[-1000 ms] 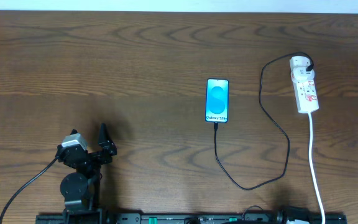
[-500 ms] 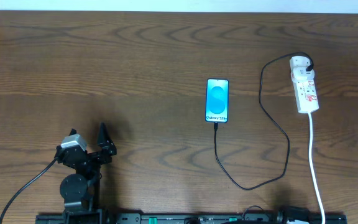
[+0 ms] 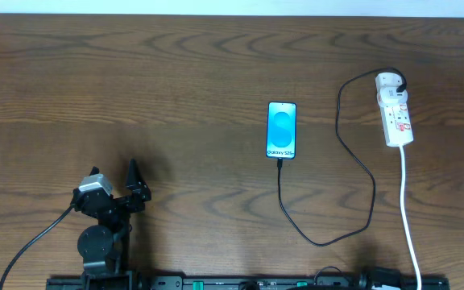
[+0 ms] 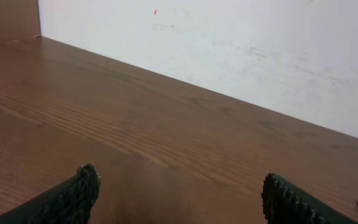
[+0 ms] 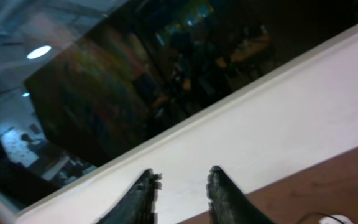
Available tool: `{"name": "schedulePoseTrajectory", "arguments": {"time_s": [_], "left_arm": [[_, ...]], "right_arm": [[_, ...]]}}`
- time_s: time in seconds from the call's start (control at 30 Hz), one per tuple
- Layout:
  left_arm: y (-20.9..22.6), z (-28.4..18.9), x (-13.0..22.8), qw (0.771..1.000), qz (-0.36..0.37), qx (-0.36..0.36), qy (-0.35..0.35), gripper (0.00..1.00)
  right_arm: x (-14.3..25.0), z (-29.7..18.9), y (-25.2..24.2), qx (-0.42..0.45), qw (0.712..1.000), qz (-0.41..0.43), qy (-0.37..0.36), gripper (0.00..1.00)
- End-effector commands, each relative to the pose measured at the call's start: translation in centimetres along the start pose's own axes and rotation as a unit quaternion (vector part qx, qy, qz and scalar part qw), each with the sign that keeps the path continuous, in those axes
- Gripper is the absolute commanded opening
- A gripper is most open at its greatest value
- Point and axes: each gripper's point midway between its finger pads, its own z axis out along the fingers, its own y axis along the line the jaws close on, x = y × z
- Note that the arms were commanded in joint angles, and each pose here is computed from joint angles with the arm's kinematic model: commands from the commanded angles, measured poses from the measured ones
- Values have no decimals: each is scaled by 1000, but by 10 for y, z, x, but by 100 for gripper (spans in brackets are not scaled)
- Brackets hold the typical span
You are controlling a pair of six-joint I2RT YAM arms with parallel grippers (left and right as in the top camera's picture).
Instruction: Plug charger to phone and switch on socket
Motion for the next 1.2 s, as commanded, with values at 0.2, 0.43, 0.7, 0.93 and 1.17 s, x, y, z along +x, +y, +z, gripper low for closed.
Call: {"name": "schedulePoseTrajectory", "arguments": {"time_s": [0.2,0.43,0.7,0.93,1.17], "left_arm": [[7,0,14,1000,7,-13,22,86],[7,0,14,1000,7,-13,22,86],[7,0,14,1000,7,-13,22,86],[7,0,14,1000,7,-13,22,86],[7,0,14,1000,7,-13,22,86]], "right_arm": [[14,-3,8,-24,999,9,33,83],[67,-14,-37,78,987,30,137,99],[95,-30,-63,143,971,35,191,99],[98,-37,-83,169,956,-104,215,99],[109,-37,-78,137,946,-165,242,99]]}}
